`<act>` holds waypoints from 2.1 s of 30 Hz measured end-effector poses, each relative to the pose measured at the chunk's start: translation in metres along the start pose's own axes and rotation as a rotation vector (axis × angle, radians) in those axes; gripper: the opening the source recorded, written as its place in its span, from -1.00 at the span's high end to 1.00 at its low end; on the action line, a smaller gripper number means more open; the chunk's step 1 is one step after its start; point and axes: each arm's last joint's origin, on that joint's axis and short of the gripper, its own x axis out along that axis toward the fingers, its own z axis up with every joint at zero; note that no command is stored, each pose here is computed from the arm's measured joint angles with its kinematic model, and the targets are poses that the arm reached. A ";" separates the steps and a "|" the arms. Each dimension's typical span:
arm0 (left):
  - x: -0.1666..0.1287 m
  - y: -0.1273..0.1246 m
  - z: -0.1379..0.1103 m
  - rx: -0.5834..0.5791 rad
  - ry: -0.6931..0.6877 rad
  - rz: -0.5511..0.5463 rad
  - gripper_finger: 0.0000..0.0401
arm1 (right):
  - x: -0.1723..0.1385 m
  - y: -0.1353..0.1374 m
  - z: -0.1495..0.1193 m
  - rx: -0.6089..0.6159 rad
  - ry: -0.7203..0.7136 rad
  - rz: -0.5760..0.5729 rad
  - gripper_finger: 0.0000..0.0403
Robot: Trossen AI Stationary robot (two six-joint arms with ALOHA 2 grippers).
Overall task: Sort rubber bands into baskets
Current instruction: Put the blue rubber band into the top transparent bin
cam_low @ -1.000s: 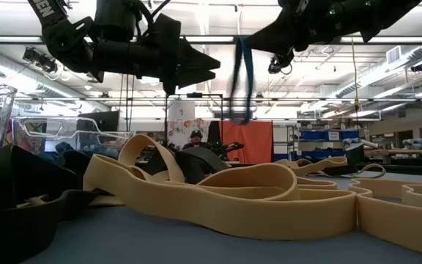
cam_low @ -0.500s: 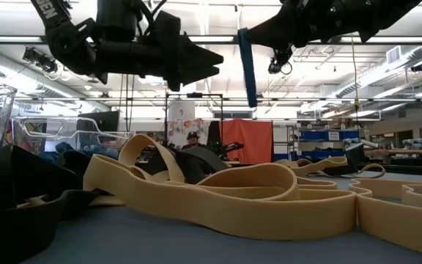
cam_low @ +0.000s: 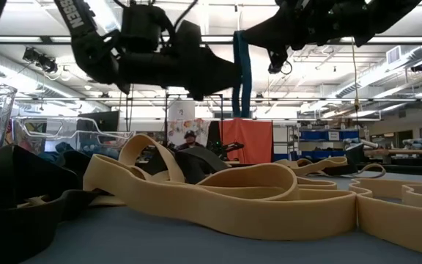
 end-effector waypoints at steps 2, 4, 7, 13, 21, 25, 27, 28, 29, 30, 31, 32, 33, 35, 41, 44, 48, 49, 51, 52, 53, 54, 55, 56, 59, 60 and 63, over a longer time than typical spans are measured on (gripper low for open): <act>0.006 -0.001 -0.003 -0.001 0.007 -0.013 0.04 | 0.000 0.000 0.000 0.003 0.002 0.005 0.99; 0.009 -0.002 -0.006 -0.002 0.014 -0.025 0.22 | 0.000 0.000 0.000 0.003 0.002 0.008 0.99; 0.010 -0.003 -0.008 -0.002 0.020 -0.028 0.56 | 0.000 0.000 0.000 0.003 0.003 0.009 0.99; 0.008 0.001 -0.005 -0.065 0.016 -0.068 0.95 | 0.000 0.000 -0.001 0.010 0.008 -0.012 0.95; -0.013 0.019 0.020 -0.125 0.169 0.064 0.98 | -0.004 -0.005 -0.001 0.058 0.015 -0.184 0.72; -0.033 0.022 0.041 -0.093 0.248 0.200 0.98 | -0.009 -0.008 0.000 0.067 0.020 -0.310 0.60; -0.045 0.021 0.052 -0.078 0.283 0.236 0.99 | -0.011 -0.009 0.001 0.082 0.025 -0.353 0.54; -0.050 0.021 0.057 -0.068 0.290 0.250 0.99 | -0.013 -0.009 0.001 0.086 0.029 -0.367 0.51; -0.056 0.020 0.063 -0.066 0.299 0.258 0.99 | -0.014 -0.009 0.000 0.087 0.038 -0.376 0.48; -0.063 0.018 0.067 -0.065 0.317 0.268 0.99 | -0.015 -0.009 0.000 0.086 0.051 -0.382 0.46; -0.068 0.017 0.072 -0.063 0.326 0.281 0.99 | -0.016 -0.009 -0.001 0.087 0.060 -0.386 0.43; -0.074 0.015 0.076 -0.059 0.334 0.299 0.99 | -0.017 -0.008 -0.001 0.088 0.069 -0.388 0.41; -0.080 0.013 0.079 -0.053 0.344 0.321 0.99 | -0.018 -0.008 -0.001 0.088 0.071 -0.388 0.40; -0.094 0.011 0.081 -0.043 0.353 0.370 0.99 | -0.019 -0.008 0.000 0.088 0.068 -0.388 0.37; -0.139 0.009 0.079 -0.086 0.364 0.557 0.99 | -0.021 -0.008 -0.001 0.089 0.091 -0.390 0.36; -0.160 0.008 0.079 -0.105 0.358 0.662 0.99 | -0.021 -0.008 -0.002 0.089 0.099 -0.391 0.36; -0.183 0.008 0.075 -0.119 0.368 0.819 0.98 | -0.021 -0.008 -0.002 0.091 0.096 -0.391 0.35; -0.187 0.008 0.074 -0.121 0.375 0.856 0.98 | -0.021 -0.008 -0.001 0.098 0.094 -0.391 0.35; -0.194 0.008 0.072 -0.134 0.390 0.919 0.97 | -0.021 -0.008 -0.001 0.107 0.086 -0.391 0.36; -0.197 0.008 0.071 -0.141 0.399 0.942 0.97 | -0.021 -0.008 -0.001 0.107 0.084 -0.391 0.36; -0.199 0.008 0.069 -0.147 0.410 0.967 0.97 | -0.021 -0.008 -0.001 0.107 0.082 -0.391 0.36; -0.200 0.008 0.069 -0.156 0.412 0.990 0.97 | -0.021 -0.008 0.000 0.107 0.082 -0.390 0.36; -0.202 0.008 0.067 -0.163 0.420 1.009 0.97 | -0.021 -0.008 0.000 0.107 0.081 -0.390 0.36; -0.204 0.009 0.065 -0.167 0.438 1.027 0.97 | -0.021 -0.008 0.000 0.107 0.078 -0.390 0.35; -0.210 0.012 0.060 -0.191 0.468 1.109 0.97 | -0.021 -0.008 0.000 0.106 0.078 -0.390 0.36; -0.213 0.014 0.058 -0.193 0.483 1.146 0.97 | -0.021 -0.008 0.000 0.106 0.079 -0.390 0.36; -0.222 0.017 0.053 -0.218 0.516 1.260 0.97 | -0.021 -0.008 0.000 0.106 0.079 -0.390 0.36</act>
